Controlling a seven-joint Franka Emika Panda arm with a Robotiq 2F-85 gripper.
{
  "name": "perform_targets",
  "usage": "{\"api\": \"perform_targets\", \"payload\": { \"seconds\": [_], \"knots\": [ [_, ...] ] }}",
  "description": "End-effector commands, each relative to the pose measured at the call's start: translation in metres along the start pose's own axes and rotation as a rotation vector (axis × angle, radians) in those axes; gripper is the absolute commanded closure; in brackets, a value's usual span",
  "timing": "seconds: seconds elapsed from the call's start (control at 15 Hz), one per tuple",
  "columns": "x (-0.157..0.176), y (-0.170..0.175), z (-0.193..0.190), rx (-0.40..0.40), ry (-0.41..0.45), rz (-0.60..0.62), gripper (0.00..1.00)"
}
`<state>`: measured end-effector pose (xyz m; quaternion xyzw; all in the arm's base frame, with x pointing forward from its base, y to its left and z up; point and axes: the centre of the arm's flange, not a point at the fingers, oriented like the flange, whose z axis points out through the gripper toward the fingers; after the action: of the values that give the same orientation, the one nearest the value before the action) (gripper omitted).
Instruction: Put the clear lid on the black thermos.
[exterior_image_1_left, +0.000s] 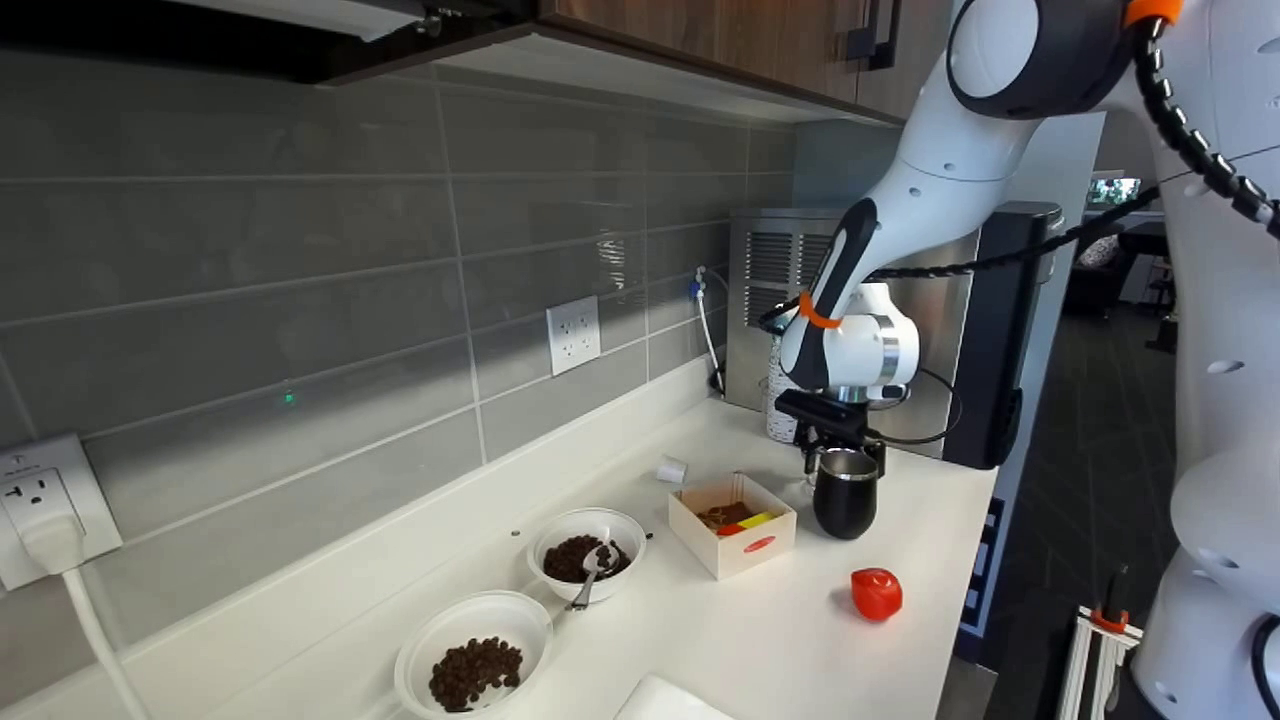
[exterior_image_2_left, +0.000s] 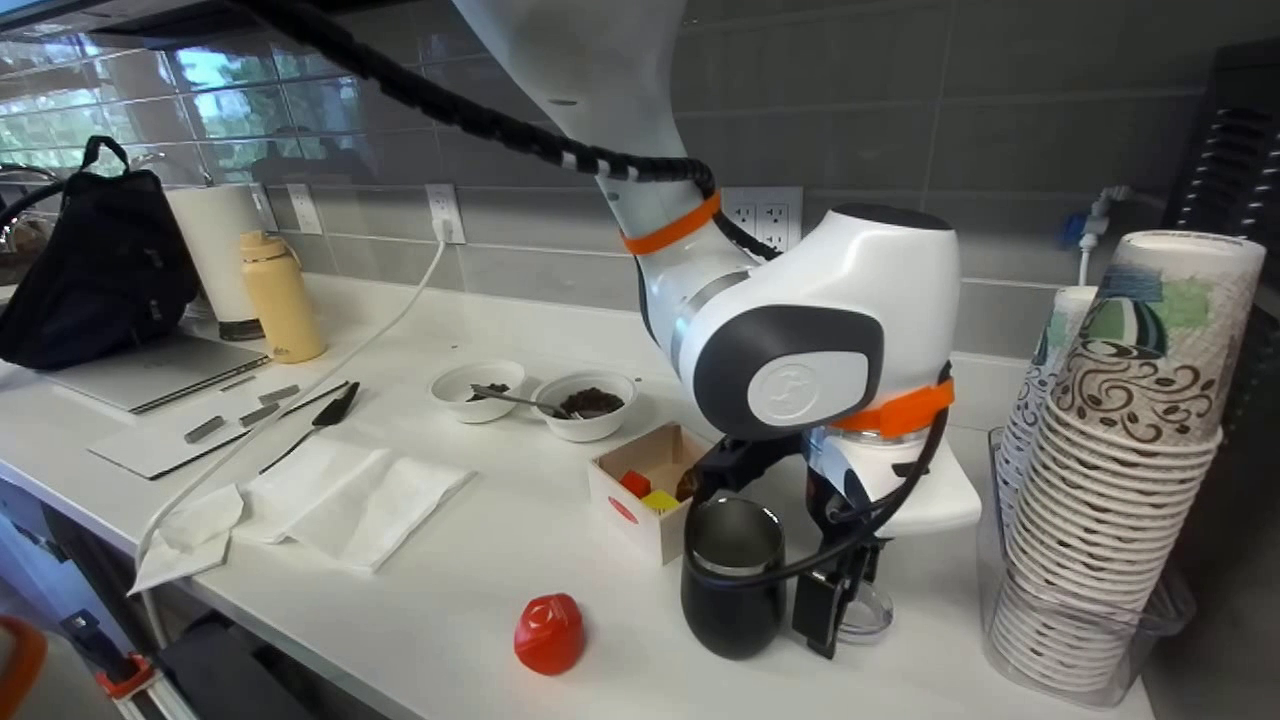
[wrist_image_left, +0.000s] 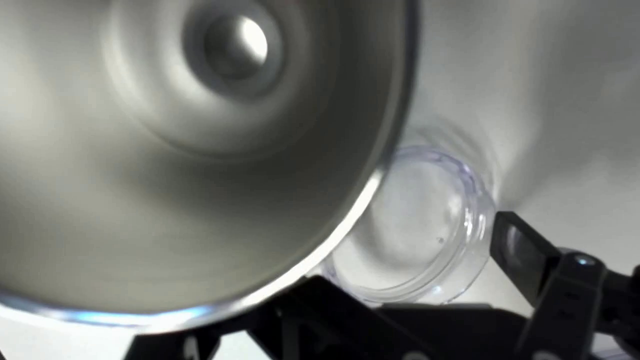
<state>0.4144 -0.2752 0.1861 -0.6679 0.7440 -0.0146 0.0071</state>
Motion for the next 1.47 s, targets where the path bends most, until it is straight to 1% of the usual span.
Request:
{"api": "perform_targets", "payload": {
  "seconds": [0.0, 0.27, 0.53, 0.73, 0.8, 0.87, 0.93, 1.2, 1.4],
  "knots": [
    [-0.001, -0.007, 0.014, -0.001, 0.017, 0.015, 0.00],
    [-0.001, -0.003, 0.023, -0.017, 0.011, 0.019, 0.00],
    [0.001, -0.007, 0.013, 0.001, 0.018, 0.016, 0.00],
    [0.001, -0.008, 0.015, 0.000, 0.022, 0.014, 0.00],
    [0.001, -0.007, 0.015, 0.001, 0.021, 0.013, 0.25],
    [0.000, -0.007, 0.016, 0.000, 0.019, 0.012, 0.28],
    [0.001, -0.006, 0.015, 0.002, 0.019, 0.012, 0.33],
    [0.002, -0.004, 0.017, -0.003, 0.018, 0.016, 0.33],
    [0.004, -0.007, 0.004, 0.002, 0.012, 0.026, 0.33]
  ]
}}
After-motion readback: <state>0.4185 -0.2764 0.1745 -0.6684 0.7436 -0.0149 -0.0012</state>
